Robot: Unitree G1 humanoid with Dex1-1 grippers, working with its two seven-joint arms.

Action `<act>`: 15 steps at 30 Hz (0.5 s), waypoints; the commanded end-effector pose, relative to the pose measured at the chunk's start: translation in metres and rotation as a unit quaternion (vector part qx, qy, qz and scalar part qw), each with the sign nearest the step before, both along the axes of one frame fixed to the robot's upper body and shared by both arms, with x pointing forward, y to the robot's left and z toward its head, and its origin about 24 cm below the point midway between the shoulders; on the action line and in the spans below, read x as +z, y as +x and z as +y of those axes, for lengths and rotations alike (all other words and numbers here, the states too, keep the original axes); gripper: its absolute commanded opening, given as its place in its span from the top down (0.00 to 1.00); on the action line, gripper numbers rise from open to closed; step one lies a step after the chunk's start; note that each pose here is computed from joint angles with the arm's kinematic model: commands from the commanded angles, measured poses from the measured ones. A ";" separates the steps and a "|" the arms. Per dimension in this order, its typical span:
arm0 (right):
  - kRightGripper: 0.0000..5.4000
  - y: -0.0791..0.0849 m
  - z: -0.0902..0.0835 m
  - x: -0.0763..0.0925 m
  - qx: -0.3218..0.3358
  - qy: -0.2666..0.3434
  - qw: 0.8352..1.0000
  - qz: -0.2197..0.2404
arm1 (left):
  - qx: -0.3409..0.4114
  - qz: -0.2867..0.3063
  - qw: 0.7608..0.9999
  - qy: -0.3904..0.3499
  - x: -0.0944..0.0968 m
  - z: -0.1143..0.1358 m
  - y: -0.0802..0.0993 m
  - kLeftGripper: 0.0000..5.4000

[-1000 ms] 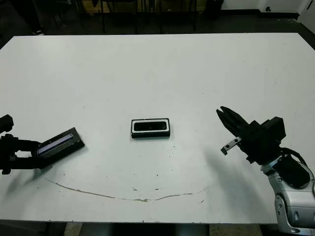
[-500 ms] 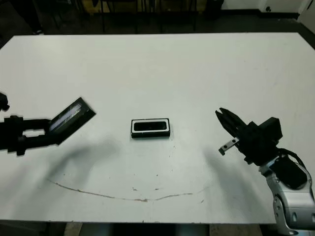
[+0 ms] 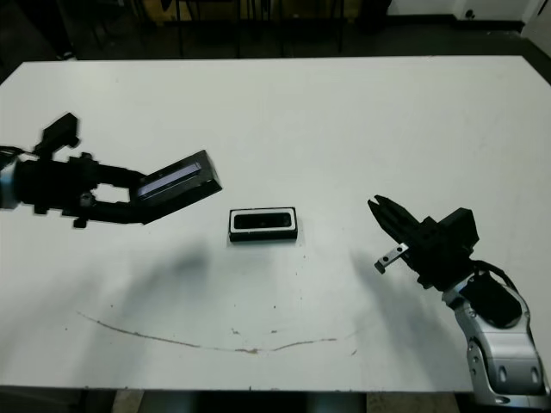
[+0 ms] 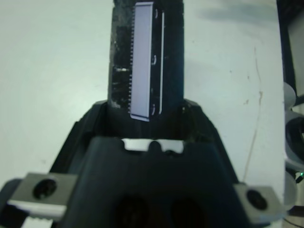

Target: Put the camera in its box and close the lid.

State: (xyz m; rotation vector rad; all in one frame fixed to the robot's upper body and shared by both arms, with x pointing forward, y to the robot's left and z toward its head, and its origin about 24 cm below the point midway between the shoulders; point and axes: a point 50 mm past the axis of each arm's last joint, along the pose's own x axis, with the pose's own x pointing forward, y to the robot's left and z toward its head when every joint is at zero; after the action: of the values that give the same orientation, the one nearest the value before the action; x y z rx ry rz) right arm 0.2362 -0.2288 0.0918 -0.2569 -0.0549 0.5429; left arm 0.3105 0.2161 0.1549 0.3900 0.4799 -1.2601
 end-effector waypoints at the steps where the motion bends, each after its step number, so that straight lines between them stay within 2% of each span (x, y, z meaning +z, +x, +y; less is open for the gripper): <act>1: 1.00 0.000 -0.001 -0.004 0.000 -0.002 1.000 0.008 | -0.015 0.010 1.000 0.012 -0.007 -0.008 0.010 0.51; 9: 1.00 0.002 -0.001 -0.004 0.001 -0.002 1.000 0.005 | -0.025 0.022 0.999 -0.006 -0.022 -0.027 0.026 0.51; 15: 1.00 0.003 -0.002 -0.005 0.003 0.002 1.000 0.009 | -0.044 0.032 0.998 -0.007 -0.035 -0.039 0.031 0.51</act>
State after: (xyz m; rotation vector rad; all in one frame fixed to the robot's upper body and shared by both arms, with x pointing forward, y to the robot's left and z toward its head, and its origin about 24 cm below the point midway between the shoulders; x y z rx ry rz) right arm 0.2388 -0.2294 0.0911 -0.2557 -0.0591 0.5476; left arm 0.3410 0.1780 0.1232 0.3495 0.4928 -1.3539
